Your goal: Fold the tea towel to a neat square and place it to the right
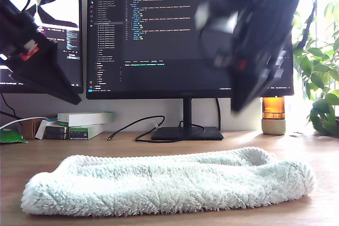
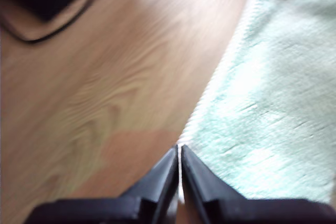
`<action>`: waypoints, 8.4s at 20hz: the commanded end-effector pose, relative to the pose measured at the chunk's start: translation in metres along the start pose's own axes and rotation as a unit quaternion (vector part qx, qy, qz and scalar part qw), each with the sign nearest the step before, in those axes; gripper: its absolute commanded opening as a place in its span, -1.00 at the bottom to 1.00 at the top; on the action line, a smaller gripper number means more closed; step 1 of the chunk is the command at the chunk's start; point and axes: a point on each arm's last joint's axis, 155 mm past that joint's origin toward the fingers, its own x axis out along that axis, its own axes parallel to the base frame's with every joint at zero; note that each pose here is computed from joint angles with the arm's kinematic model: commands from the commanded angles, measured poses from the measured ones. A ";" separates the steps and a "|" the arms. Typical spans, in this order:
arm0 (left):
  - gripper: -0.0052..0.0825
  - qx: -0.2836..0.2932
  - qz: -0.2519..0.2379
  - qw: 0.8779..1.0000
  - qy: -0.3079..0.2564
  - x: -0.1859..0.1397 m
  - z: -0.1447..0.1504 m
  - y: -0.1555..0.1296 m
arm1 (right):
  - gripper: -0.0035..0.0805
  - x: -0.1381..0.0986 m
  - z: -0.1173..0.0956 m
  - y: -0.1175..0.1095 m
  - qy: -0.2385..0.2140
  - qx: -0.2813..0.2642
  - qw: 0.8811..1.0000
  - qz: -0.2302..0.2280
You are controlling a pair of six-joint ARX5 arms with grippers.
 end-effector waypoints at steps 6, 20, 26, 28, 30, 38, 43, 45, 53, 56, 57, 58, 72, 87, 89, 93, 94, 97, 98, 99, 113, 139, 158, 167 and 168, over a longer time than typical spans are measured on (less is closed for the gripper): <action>-0.93 -0.044 -0.102 0.994 0.006 0.002 -0.018 -0.046 | -0.95 0.007 -0.038 0.040 -0.056 0.001 0.996 0.067; -0.93 -0.118 -0.181 0.965 0.146 0.042 -0.093 -0.074 | -0.95 0.050 -0.044 0.055 -0.072 0.012 0.977 0.201; -0.93 -0.122 -0.163 0.960 0.191 0.052 -0.118 -0.069 | -0.95 0.076 -0.046 0.056 -0.049 -0.002 0.975 0.218; -0.93 -0.110 -0.133 0.963 0.210 0.055 -0.126 -0.059 | -0.95 0.083 -0.051 0.049 -0.033 -0.004 0.979 0.199; -0.93 -0.100 -0.110 0.967 0.208 0.058 -0.123 -0.049 | -0.95 0.085 -0.056 0.046 -0.022 -0.010 0.982 0.189; -0.93 -0.030 -0.056 0.986 0.156 0.075 -0.098 -0.017 | -0.95 0.085 -0.103 0.036 0.100 0.125 0.978 0.136; -0.93 0.001 -0.041 0.985 0.168 0.098 -0.098 -0.007 | -0.95 0.081 -0.112 0.060 0.143 0.162 0.966 0.139; -0.93 0.036 -0.027 0.986 0.161 0.107 -0.092 0.003 | -0.95 0.079 -0.115 0.071 0.159 0.175 0.961 0.141; -0.93 0.133 -0.018 0.983 0.128 0.143 -0.054 0.033 | -0.91 0.078 -0.119 0.086 0.189 0.268 0.938 0.108; -0.93 0.143 -0.015 0.983 0.117 0.157 -0.039 0.043 | -0.88 0.076 -0.118 0.100 0.200 0.301 0.926 0.106; -0.93 0.145 -0.016 0.983 0.107 0.161 -0.032 0.045 | -0.86 0.076 -0.117 0.104 0.199 0.303 0.926 0.107; -0.93 0.149 -0.017 0.984 0.094 0.165 -0.024 0.046 | -0.86 0.076 -0.115 0.111 0.201 0.319 0.920 0.109; -0.93 0.192 -0.038 0.979 0.053 0.189 -0.003 0.023 | -0.86 0.077 -0.078 0.153 0.165 0.401 0.889 0.148; -0.93 0.201 0.045 0.977 0.061 0.157 0.055 0.079 | -0.86 0.075 -0.074 0.158 0.164 0.397 0.888 0.163; -0.93 0.200 0.047 0.977 0.059 0.144 0.062 0.079 | -0.86 0.074 -0.068 0.160 0.159 0.389 0.891 0.173; -0.93 0.193 0.056 0.978 0.052 0.117 0.077 0.081 | -0.87 0.067 -0.057 0.158 0.140 0.372 0.900 0.182; -0.93 0.190 0.061 0.979 0.046 0.111 0.082 0.083 | -0.88 0.066 -0.056 0.157 0.135 0.370 0.902 0.180; -0.93 0.174 0.065 0.982 0.032 0.096 0.090 0.088 | -0.88 0.061 -0.047 0.148 0.110 0.360 0.911 0.167; -0.93 0.172 0.066 0.982 0.031 0.092 0.092 0.088 | -0.88 0.059 -0.043 0.144 0.099 0.356 0.915 0.160; -0.93 0.171 0.068 0.982 0.028 0.089 0.094 0.089 | -0.88 0.056 -0.040 0.141 0.088 0.353 0.918 0.157; -0.93 0.112 0.022 0.993 -0.019 0.026 0.124 0.053 | -0.95 0.024 -0.021 0.108 -0.004 0.108 0.989 0.100; -0.93 -0.014 -0.116 0.990 -0.082 -0.045 0.006 -0.117 | -0.95 -0.101 -0.074 0.124 -0.193 -0.022 0.965 0.175; -0.61 0.156 -0.102 0.982 -0.014 -0.036 -0.031 -0.131 | -0.95 -0.094 -0.070 0.123 -0.191 -0.026 0.966 0.174; -0.12 0.442 -0.111 0.889 0.042 -0.009 -0.065 -0.126 | -0.95 -0.092 -0.063 0.123 -0.198 -0.027 0.964 0.173; -0.12 0.467 -0.114 0.876 0.039 -0.007 -0.065 -0.127 | -0.95 -0.092 -0.063 0.123 -0.198 -0.027 0.964 0.173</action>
